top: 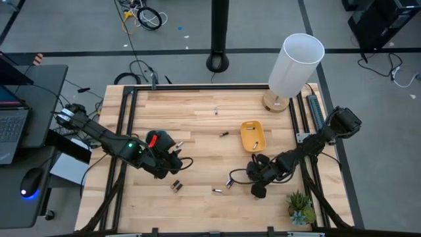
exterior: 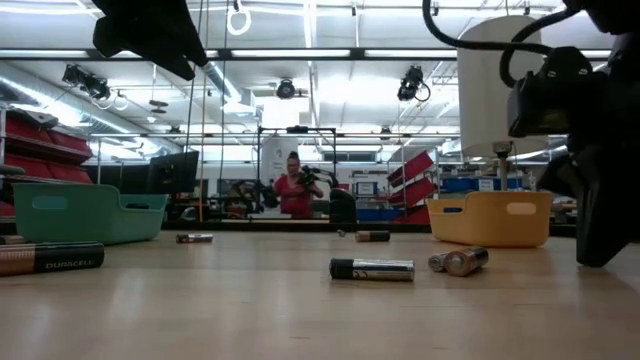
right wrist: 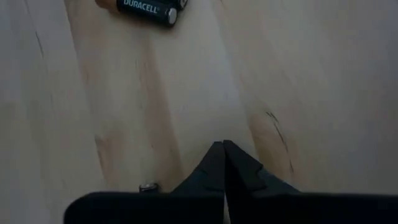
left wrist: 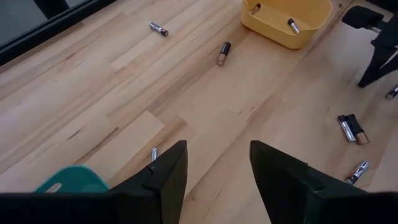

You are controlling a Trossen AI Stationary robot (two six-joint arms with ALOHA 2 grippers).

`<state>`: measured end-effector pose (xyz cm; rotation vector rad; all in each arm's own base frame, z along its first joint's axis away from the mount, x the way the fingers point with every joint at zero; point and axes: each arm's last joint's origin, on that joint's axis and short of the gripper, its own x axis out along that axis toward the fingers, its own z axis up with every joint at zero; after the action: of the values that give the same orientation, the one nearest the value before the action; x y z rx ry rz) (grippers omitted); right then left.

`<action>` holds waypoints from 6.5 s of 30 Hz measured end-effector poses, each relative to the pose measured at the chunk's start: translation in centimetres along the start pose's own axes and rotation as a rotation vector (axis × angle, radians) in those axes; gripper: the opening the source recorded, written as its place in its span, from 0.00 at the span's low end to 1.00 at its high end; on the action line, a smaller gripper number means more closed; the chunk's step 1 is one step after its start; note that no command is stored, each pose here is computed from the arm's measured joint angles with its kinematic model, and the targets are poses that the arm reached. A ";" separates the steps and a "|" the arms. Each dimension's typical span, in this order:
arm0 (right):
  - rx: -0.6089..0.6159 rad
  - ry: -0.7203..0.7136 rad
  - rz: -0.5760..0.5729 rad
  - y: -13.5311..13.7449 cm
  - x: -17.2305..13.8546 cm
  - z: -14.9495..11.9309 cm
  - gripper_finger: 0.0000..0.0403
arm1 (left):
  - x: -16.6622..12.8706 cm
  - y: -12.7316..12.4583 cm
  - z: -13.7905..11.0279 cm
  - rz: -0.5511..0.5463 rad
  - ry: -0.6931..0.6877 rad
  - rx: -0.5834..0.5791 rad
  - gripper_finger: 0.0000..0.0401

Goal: Sort batteries
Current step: Put the black battery into the green bin

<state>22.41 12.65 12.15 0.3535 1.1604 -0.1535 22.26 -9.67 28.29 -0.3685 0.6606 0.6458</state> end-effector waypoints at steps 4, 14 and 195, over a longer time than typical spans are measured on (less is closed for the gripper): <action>0.037 0.005 0.022 -0.6 -0.7 0.7 0.06 | 0.0 -0.1 0.0 -0.010 0.009 -0.006 0.46; 0.119 -0.016 0.186 1.4 -4.6 -0.4 0.27 | 0.0 -0.1 -0.1 -0.029 0.043 0.047 0.46; 0.056 -0.767 0.235 -4.8 -11.8 13.8 0.30 | 5.5 10.2 -3.5 0.335 0.462 -0.213 0.35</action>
<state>28.25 2.62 26.87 0.4263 0.3538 -0.0996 17.35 -1.43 20.85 -0.6225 1.1128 0.9666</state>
